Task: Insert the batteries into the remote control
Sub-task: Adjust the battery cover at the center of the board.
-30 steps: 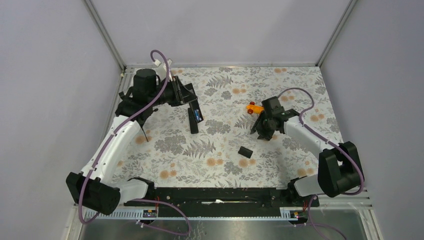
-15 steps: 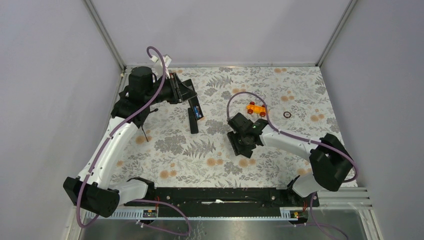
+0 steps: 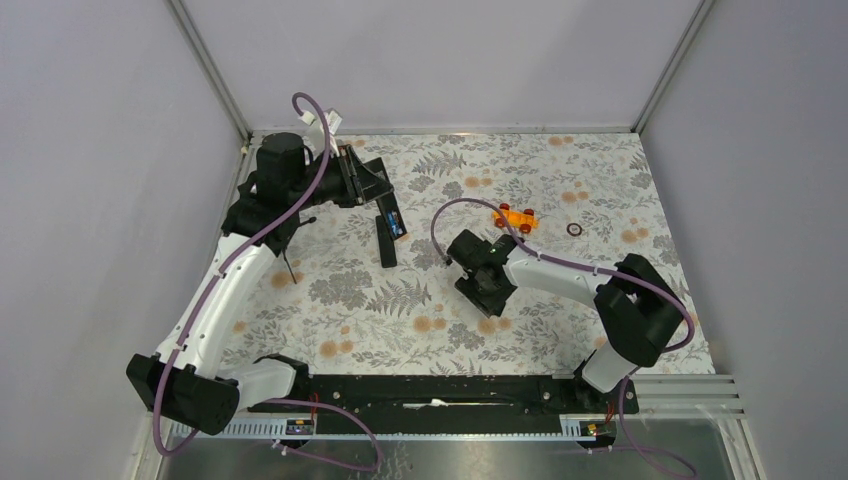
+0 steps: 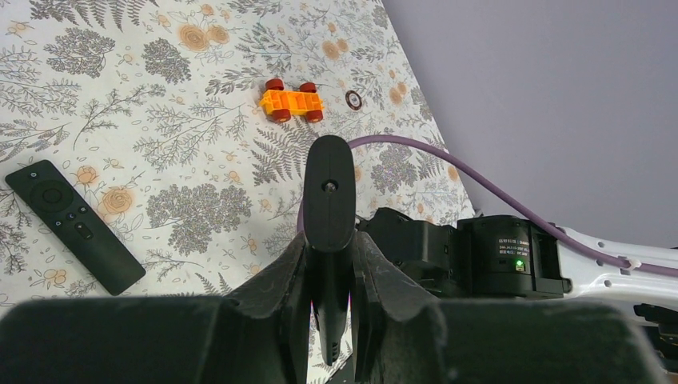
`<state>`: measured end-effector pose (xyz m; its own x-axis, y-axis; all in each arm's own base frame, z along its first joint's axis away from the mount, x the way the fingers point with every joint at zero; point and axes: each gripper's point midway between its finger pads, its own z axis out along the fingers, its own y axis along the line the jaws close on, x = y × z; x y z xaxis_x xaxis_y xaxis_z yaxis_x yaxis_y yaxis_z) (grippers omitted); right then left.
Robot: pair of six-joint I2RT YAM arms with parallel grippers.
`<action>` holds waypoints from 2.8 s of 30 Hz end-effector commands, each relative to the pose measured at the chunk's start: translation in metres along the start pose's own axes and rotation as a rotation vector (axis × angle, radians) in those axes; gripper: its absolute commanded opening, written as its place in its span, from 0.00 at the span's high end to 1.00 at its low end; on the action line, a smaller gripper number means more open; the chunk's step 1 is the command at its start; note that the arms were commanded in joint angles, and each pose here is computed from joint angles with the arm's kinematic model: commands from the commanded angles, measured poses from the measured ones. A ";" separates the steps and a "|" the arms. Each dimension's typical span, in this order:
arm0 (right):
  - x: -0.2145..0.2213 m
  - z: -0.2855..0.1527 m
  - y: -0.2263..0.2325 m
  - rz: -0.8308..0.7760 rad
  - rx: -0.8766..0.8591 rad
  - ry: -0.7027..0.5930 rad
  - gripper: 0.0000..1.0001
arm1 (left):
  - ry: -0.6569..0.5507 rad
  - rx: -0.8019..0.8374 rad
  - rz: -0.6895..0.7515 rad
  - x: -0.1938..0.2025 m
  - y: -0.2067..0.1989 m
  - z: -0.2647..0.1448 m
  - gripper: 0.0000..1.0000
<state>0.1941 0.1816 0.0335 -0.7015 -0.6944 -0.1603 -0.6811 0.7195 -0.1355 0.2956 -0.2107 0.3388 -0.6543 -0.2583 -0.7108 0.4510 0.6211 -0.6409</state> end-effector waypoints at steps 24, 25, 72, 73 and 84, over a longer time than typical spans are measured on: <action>0.004 0.021 0.005 -0.415 -0.023 -0.006 0.60 | -0.089 0.041 0.044 -0.025 -0.008 -0.010 1.00; 0.003 0.022 0.006 -0.409 -0.029 -0.008 0.63 | -0.089 0.039 0.041 -0.025 -0.007 -0.009 1.00; -0.097 -0.016 0.090 0.395 -1.153 -0.163 1.00 | -0.183 -0.050 -0.002 -0.038 0.005 -0.025 1.00; -0.095 -0.013 0.087 0.407 -1.144 -0.154 1.00 | -0.183 -0.049 -0.003 -0.039 0.005 -0.025 1.00; -0.094 0.012 0.053 0.488 -1.055 -0.155 1.00 | -0.183 -0.042 0.001 -0.041 0.003 -0.024 1.00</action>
<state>0.2124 0.2944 0.0403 -0.9448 -0.3123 -0.0996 -0.2398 0.4513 0.8596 0.3038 -0.1826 0.3473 -0.6033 -0.3601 -0.7116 0.3754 0.6590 -0.6518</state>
